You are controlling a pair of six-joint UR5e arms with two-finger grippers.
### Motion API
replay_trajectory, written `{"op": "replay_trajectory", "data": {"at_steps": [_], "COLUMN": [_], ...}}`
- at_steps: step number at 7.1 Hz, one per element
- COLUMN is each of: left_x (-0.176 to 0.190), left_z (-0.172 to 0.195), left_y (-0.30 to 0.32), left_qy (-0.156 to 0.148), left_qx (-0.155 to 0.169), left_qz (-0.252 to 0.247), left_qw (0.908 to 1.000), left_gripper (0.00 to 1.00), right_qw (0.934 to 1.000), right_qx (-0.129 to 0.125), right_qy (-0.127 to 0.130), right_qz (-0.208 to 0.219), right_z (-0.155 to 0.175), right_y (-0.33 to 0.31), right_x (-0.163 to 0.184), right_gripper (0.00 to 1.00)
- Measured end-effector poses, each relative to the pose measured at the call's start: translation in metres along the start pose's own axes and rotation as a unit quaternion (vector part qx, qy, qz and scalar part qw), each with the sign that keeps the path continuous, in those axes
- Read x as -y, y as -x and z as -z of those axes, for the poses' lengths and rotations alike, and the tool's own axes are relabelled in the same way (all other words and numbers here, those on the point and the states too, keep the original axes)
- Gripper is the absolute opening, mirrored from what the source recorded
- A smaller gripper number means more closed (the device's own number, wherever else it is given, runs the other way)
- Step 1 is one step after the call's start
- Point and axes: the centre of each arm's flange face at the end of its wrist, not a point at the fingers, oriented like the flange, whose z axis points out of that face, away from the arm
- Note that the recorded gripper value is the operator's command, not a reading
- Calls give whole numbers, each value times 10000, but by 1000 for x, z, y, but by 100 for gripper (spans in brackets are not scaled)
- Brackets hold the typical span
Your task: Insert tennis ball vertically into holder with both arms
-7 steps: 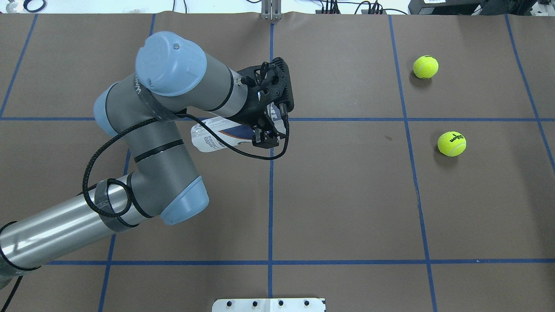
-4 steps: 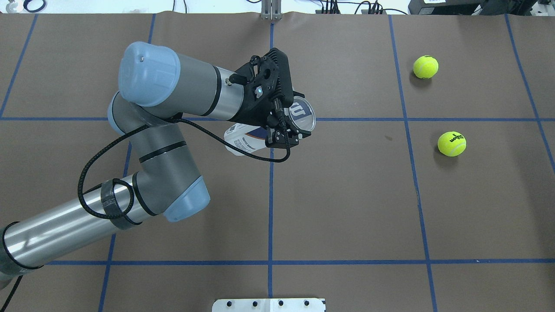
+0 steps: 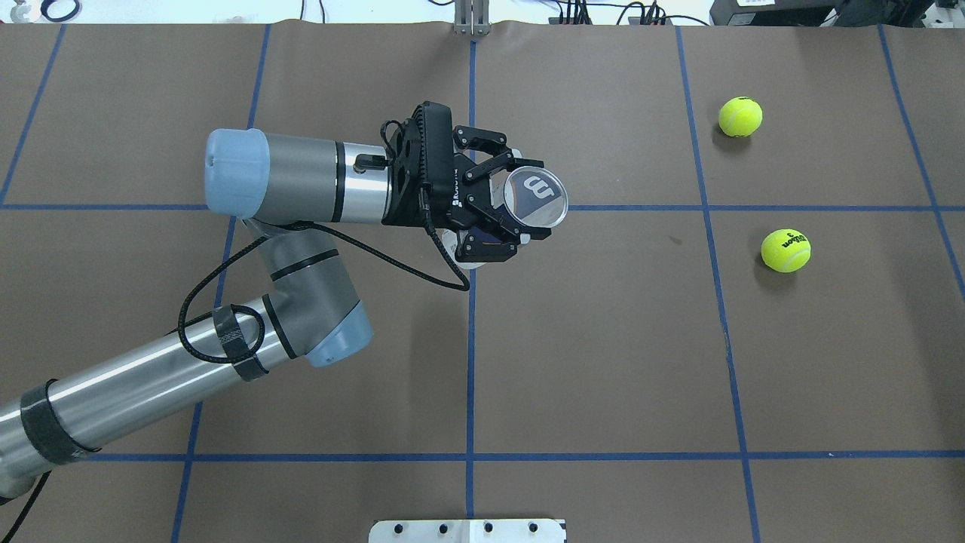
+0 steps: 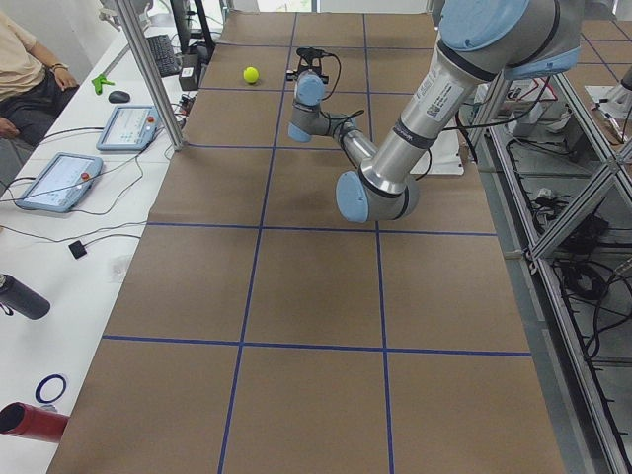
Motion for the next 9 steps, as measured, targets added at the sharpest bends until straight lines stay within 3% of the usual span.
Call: {"op": "replay_trajectory", "data": {"at_steps": [3,6,9], "left_x": [-33,-54,-87], "left_z": [-2,-10,-7], "left_y": [-10,-29,-37], "left_qy": [-648,-1227,-1524], "left_qx": [-115,290,595], "left_qz": [688,1447,1618], "left_qw": [9955,9814,9732], "left_gripper": [72,73,75], "right_qw": [9999,9988,9964], "right_qx": [148,420,696], "right_qy": [4,-150,-318], "right_qz": [17,190,374], "right_z": [0,2,8], "right_y": [3,9,20], "right_x": [0,-4,0], "right_gripper": [100,100,100]}}
